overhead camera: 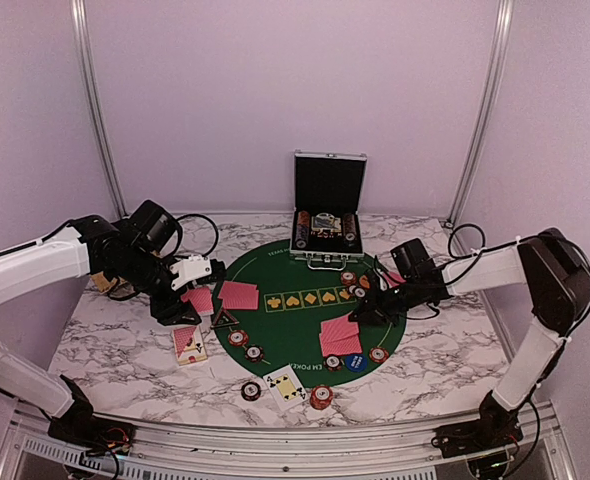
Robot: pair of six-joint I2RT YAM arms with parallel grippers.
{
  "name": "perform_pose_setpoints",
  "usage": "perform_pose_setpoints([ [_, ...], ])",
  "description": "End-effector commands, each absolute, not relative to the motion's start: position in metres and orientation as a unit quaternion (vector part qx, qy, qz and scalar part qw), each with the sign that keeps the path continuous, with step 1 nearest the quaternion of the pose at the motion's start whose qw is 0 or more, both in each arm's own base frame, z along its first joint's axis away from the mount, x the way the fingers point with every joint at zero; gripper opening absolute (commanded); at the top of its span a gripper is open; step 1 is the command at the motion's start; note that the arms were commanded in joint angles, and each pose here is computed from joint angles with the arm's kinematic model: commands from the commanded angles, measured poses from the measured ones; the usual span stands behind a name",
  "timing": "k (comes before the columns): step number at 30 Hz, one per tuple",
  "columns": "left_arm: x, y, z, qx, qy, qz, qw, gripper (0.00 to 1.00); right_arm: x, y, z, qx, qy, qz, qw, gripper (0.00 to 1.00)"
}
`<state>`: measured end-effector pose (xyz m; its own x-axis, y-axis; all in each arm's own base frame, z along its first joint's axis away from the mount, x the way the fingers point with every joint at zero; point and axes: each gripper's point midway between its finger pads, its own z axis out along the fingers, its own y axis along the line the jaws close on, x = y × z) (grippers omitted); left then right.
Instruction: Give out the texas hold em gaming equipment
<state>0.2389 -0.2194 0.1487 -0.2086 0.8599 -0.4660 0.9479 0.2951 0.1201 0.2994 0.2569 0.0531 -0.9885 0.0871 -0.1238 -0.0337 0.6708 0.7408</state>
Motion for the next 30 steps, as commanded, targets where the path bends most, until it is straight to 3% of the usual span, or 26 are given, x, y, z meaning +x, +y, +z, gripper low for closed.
perform_pose_setpoints([
  [1, 0.235, -0.22, 0.158, 0.587, 0.765, -0.104, 0.244, 0.0, 0.305, 0.243, 0.047, 0.0, 0.931, 0.353, 0.088, 0.0],
  [6, 0.235, -0.22, 0.159, 0.587, 0.764, -0.104, 0.246, 0.0, 0.3, 0.231, 0.042, -0.005, 0.944, 0.317, 0.088, 0.03],
  [11, 0.236, -0.221, 0.16, 0.588, 0.764, -0.105, 0.246, 0.0, 0.3, 0.228, 0.054, -0.017, 0.949, 0.301, 0.096, 0.34],
  [18, 0.235, -0.221, 0.16, 0.588, 0.763, -0.108, 0.246, 0.0, 0.317, 0.248, 0.108, -0.037, 0.937, 0.309, 0.156, 0.51],
  [30, 0.238, -0.225, 0.165, 0.585, 0.763, -0.111, 0.25, 0.0, 0.281, 0.423, 0.199, -0.108, 0.797, 0.579, 0.133, 0.76],
])
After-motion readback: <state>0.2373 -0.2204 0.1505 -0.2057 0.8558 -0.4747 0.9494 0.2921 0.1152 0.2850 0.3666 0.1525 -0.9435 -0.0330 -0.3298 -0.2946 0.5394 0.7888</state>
